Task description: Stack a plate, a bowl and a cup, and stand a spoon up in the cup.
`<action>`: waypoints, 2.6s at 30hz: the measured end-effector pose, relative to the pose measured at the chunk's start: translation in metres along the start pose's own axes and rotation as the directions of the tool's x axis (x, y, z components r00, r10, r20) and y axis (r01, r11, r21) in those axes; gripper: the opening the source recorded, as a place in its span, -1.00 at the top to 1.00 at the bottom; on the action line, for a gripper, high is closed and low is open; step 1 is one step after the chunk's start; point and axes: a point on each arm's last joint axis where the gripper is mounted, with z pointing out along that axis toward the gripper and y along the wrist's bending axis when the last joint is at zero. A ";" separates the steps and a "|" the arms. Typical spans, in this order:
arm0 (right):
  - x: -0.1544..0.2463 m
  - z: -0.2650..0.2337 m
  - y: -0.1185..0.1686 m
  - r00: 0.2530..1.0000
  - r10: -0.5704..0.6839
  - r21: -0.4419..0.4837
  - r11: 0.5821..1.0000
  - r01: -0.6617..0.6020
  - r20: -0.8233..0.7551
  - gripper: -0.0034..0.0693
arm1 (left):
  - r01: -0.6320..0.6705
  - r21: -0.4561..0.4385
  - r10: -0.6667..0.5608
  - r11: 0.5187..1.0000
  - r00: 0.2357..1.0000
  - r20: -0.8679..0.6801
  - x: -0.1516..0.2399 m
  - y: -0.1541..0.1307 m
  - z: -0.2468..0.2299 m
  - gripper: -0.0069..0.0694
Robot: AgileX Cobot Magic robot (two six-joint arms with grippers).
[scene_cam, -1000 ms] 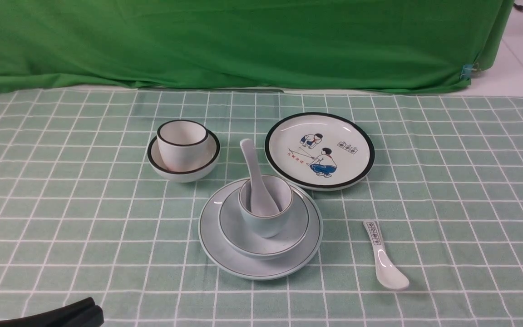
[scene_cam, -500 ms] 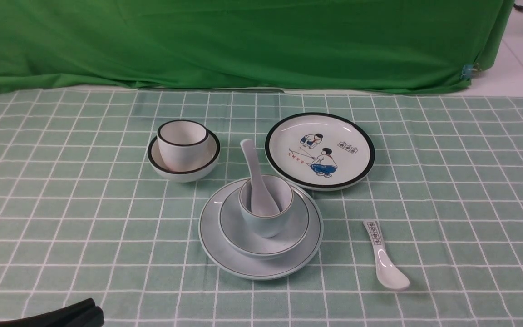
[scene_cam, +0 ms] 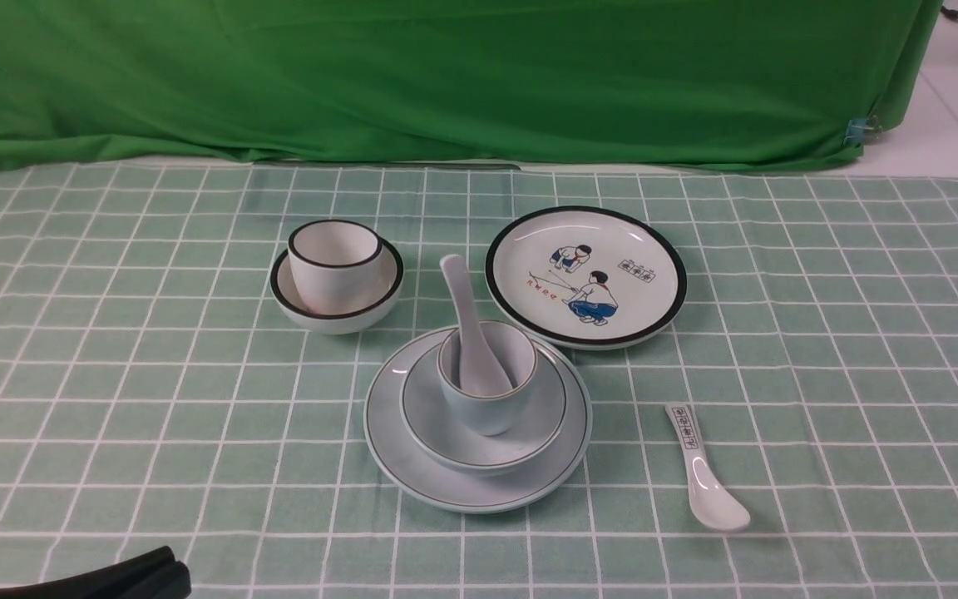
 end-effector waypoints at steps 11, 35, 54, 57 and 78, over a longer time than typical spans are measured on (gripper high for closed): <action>0.000 0.000 0.000 1.000 0.000 0.000 1.000 0.000 0.000 0.66 | 0.005 -0.387 0.053 0.922 0.989 0.140 0.016 0.024 -0.006 0.80; 0.000 0.000 0.000 1.000 0.000 0.000 1.000 0.000 0.002 0.52 | 0.186 -0.672 -0.229 0.717 0.973 0.026 0.055 0.034 -0.017 0.79; 0.000 0.000 0.000 1.000 0.000 0.000 1.000 0.000 0.002 0.40 | 0.079 -0.691 -0.155 0.718 0.987 -0.048 0.055 0.036 -0.019 0.79; 0.000 0.000 0.000 1.000 0.000 0.000 1.000 0.000 0.002 0.38 | 0.077 -0.691 -0.153 0.718 0.987 -0.049 0.055 0.036 -0.019 0.79; 0.000 0.000 0.000 1.000 0.000 0.001 1.000 0.000 0.004 0.31 | 0.068 -0.693 -0.148 0.718 0.987 -0.055 0.055 0.036 -0.019 0.79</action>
